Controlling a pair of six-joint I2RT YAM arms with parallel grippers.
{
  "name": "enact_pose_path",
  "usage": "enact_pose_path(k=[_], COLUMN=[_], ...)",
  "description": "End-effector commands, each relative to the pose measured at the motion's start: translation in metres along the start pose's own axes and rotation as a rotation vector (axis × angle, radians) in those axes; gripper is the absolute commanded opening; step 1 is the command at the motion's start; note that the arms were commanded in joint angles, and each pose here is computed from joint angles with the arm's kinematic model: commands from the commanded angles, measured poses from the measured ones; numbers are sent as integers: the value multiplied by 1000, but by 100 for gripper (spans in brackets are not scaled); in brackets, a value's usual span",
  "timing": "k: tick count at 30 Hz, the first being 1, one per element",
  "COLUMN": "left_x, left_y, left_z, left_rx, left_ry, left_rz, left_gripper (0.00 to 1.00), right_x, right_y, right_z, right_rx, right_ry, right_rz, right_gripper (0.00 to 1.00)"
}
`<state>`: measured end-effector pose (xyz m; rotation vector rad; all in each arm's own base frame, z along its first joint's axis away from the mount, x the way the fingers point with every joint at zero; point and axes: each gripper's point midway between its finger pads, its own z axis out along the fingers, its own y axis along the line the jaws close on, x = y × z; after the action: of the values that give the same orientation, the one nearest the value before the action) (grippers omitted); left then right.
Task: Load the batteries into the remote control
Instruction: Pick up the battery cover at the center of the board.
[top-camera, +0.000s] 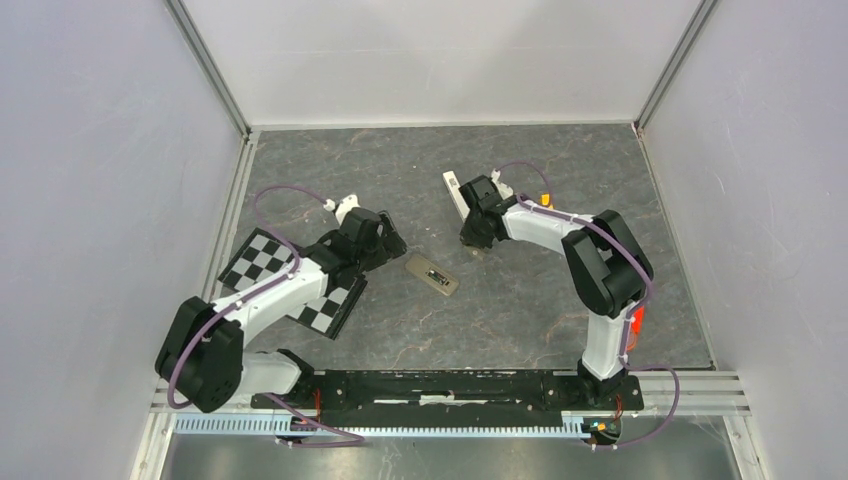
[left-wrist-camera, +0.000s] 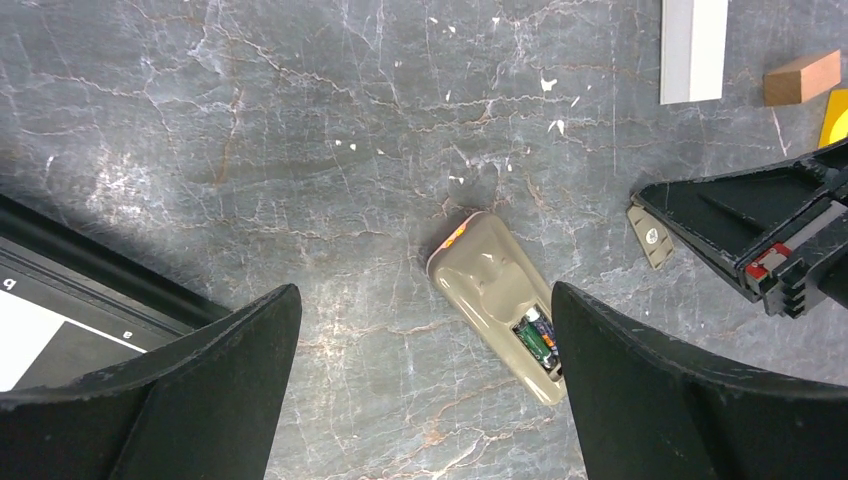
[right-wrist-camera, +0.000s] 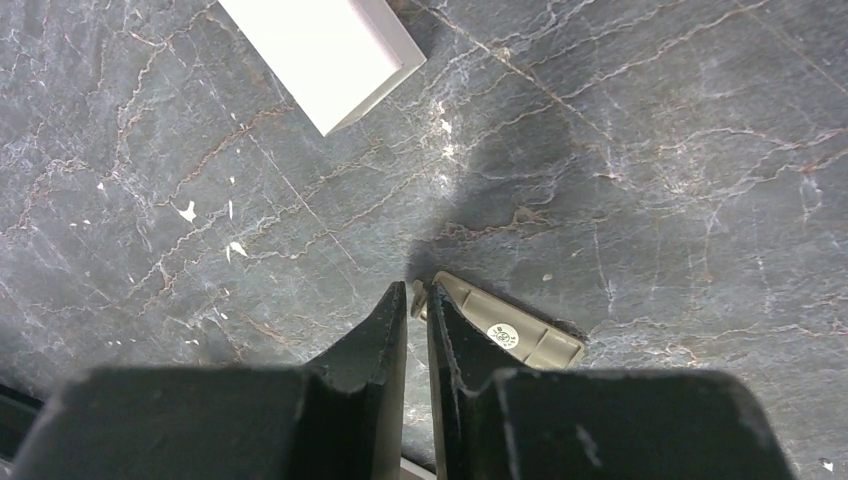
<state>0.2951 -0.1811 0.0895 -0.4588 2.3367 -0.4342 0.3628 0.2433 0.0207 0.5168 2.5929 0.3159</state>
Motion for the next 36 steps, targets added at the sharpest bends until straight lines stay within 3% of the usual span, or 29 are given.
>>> enact_pose_path(k=[1, 6, 13, 28, 36], left_x=[-21, -34, -39, -29, -22], left_y=[2, 6, -1, -73, -127], left_z=[-9, -16, -25, -37, -70], left_rx=[-12, -32, 29, 458, 811], left_ry=[-92, -153, -186, -164, -148], left_rz=[34, 28, 37, 158, 192], left_gripper=[100, 99, 100, 100, 100], right_x=[12, 27, 20, -29, -54], right_y=[-10, -23, -18, 8, 36], right_z=[6, 9, 2, -65, -119], right_rx=[59, 111, 88, -166, -518], right_ry=[66, 161, 160, 15, -26], right_rz=[12, -38, -74, -12, 47], right_gripper=[16, 1, 0, 0, 0])
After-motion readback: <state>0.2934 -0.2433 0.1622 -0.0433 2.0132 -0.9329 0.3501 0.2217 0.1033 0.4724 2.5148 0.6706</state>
